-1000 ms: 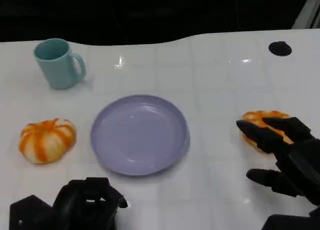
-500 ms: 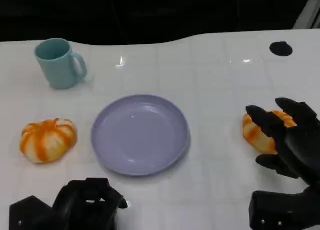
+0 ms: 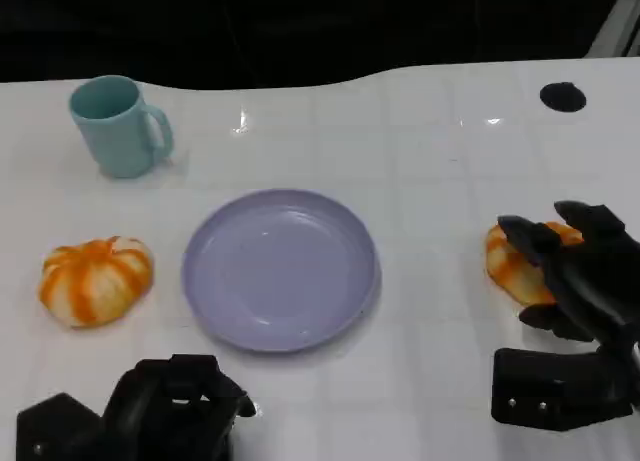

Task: Grasp the bread from the table and place it into the plate.

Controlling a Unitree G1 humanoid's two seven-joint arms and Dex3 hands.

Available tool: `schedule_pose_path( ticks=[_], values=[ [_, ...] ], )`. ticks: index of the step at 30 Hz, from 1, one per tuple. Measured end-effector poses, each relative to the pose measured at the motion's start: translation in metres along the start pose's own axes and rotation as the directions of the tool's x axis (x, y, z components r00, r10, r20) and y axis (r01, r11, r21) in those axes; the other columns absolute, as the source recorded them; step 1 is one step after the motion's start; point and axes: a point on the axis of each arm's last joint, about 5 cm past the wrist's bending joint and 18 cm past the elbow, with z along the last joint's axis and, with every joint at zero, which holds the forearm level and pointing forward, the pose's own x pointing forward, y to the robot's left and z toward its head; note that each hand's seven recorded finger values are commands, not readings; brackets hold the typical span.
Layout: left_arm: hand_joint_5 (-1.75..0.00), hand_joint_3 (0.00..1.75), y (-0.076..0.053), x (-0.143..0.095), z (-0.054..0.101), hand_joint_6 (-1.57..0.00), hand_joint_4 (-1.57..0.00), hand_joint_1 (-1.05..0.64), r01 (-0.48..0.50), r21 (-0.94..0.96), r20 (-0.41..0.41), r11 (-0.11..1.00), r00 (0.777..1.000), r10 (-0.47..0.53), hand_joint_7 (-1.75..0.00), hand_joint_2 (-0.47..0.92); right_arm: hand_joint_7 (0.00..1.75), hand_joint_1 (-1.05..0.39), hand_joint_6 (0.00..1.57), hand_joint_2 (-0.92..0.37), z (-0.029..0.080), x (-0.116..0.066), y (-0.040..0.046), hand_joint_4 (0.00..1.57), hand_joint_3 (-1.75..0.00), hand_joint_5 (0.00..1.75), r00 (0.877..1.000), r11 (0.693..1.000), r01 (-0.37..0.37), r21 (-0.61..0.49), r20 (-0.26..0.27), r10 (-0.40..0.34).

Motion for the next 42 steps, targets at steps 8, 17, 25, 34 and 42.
schedule_pose_path(
  ticks=[8,17,25,34,42],
  values=[
    [-1.23,0.58,0.0,-0.003,-0.001,-1.43,-1.57,-1.05,-0.005,-0.003,-0.006,1.0,1.0,0.005,-0.71,0.59,0.0,-0.61,0.23,-0.9,-0.004,0.012,0.0106,0.0,-0.01,0.3,0.997,0.998,-0.06,-0.017,-0.043,0.059],
    [-1.23,0.59,0.0,-0.003,-0.001,-1.43,-1.57,-1.05,-0.006,-0.004,-0.011,1.0,1.0,0.006,-0.72,0.59,0.14,-0.19,1.04,-0.92,-0.006,0.021,0.0213,0.89,-0.04,1.05,0.999,0.999,-0.003,0.042,-0.05,0.005],
    [-1.23,0.59,0.0,-0.004,-0.002,-1.43,-1.57,-1.05,-0.007,-0.004,-0.013,1.0,1.0,0.007,-0.72,0.58,1.61,-0.19,0.7,-0.89,-0.008,0.023,0.0246,0.86,-0.1,1.74,0.993,0.99,0.114,0.078,0.008,-0.115],
    [-1.24,0.6,0.0,-0.004,-0.001,-1.43,-1.57,-1.05,-0.006,-0.004,-0.009,1.0,1.0,0.006,-0.73,0.58,1.75,-0.21,0.65,-0.43,-0.007,0.022,0.0271,0.88,-0.94,1.75,0.985,0.983,0.171,0.073,0.025,-0.173],
    [-1.23,0.6,0.0,-0.004,-0.001,-1.44,-1.57,-1.05,-0.006,-0.002,-0.009,1.0,1.0,0.006,-0.73,0.59,1.74,-0.19,0.71,-0.33,-0.003,0.022,0.0281,0.96,-1.03,1.75,0.965,0.965,0.249,0.087,0.06,-0.255]
  ],
)
